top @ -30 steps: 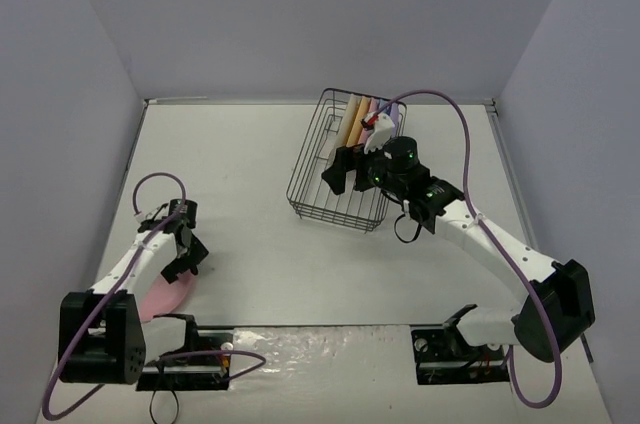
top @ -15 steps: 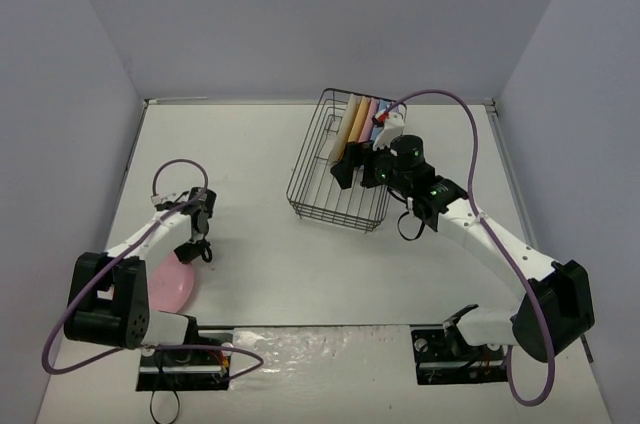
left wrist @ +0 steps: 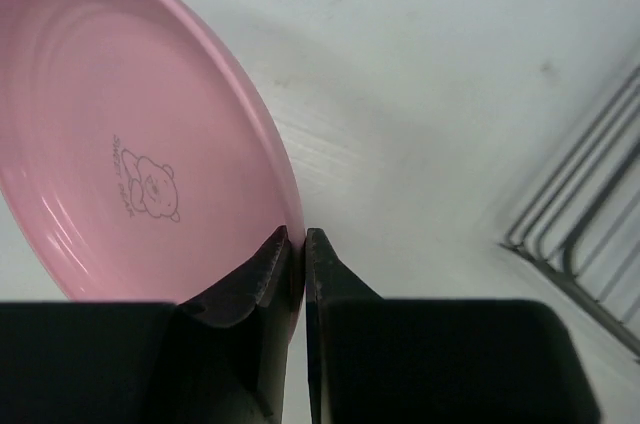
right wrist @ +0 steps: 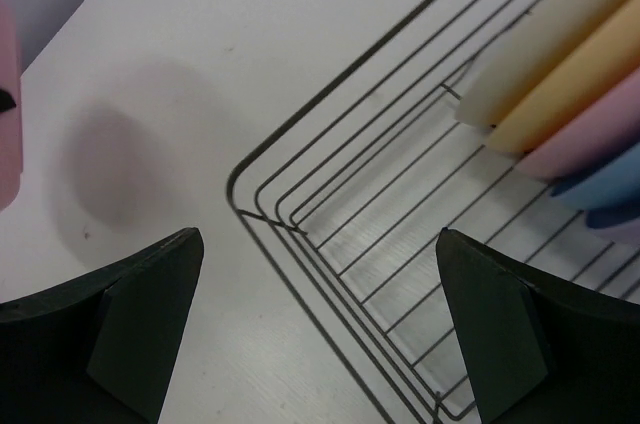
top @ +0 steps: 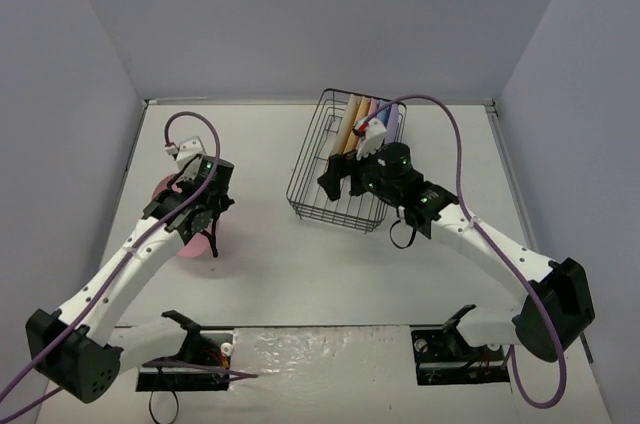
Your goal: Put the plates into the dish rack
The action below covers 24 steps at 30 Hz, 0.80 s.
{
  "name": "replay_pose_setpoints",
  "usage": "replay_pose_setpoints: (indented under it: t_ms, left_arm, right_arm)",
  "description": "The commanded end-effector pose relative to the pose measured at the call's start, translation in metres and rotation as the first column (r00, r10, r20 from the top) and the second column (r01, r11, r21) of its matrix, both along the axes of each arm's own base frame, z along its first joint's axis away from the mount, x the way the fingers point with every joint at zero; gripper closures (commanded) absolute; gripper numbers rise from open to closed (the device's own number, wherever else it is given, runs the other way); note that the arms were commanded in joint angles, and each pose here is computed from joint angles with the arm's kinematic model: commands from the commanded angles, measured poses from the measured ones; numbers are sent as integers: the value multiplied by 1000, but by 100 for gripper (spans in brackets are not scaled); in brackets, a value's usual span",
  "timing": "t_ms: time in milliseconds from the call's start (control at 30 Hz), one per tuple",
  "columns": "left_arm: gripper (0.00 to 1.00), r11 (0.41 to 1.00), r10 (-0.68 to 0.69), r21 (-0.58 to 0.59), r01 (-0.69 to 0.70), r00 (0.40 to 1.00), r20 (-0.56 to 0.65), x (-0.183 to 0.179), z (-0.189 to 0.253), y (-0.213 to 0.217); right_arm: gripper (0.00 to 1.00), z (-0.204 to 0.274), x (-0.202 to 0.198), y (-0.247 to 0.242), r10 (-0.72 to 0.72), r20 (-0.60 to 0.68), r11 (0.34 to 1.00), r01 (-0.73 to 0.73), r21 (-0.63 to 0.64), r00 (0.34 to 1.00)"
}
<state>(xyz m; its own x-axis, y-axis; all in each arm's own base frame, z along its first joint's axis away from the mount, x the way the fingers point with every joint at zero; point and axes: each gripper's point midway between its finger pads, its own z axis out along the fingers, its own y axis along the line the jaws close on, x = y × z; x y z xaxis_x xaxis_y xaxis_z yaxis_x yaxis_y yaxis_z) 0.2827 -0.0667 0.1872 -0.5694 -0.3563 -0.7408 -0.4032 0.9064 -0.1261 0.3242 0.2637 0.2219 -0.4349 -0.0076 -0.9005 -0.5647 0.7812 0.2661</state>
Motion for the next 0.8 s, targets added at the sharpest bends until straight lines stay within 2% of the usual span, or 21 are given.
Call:
replay_pose_setpoints:
  t_ms: [0,133,267,367,467,633,767]
  left_arm:
    - [100,982,90,-187,-38,956,280,14,75,-10]
    - [100,931,231,-357,-77,882,411,23,117,-12]
    - [100,858,328,-513,-19,789,520,34,155,-20]
    - [100,797,365,-602,57,748,554,39,179,-31]
    - [100,746,354,-648,152,734,579,42,201,-47]
    - [100,681,331,-695,230,750,572,43,215,-66]
    - [100,655,327,-714,247,759,563,41,215,-71]
  right_arm:
    - [0,26,-12,43,66,219,997,-57,-47,974]
    - [0,25,-5,63,-10,229,1000,9,3,973]
    - [1,26,-6,88,-64,313,997,74,-22,948]
    - [0,29,-14,113,-47,392,997,64,-31,919]
    - [0,32,-21,133,4,434,999,11,-32,901]
    - [0,41,-40,160,102,475,994,-110,-11,874]
    - [0,42,-41,161,50,477,997,-74,30,877]
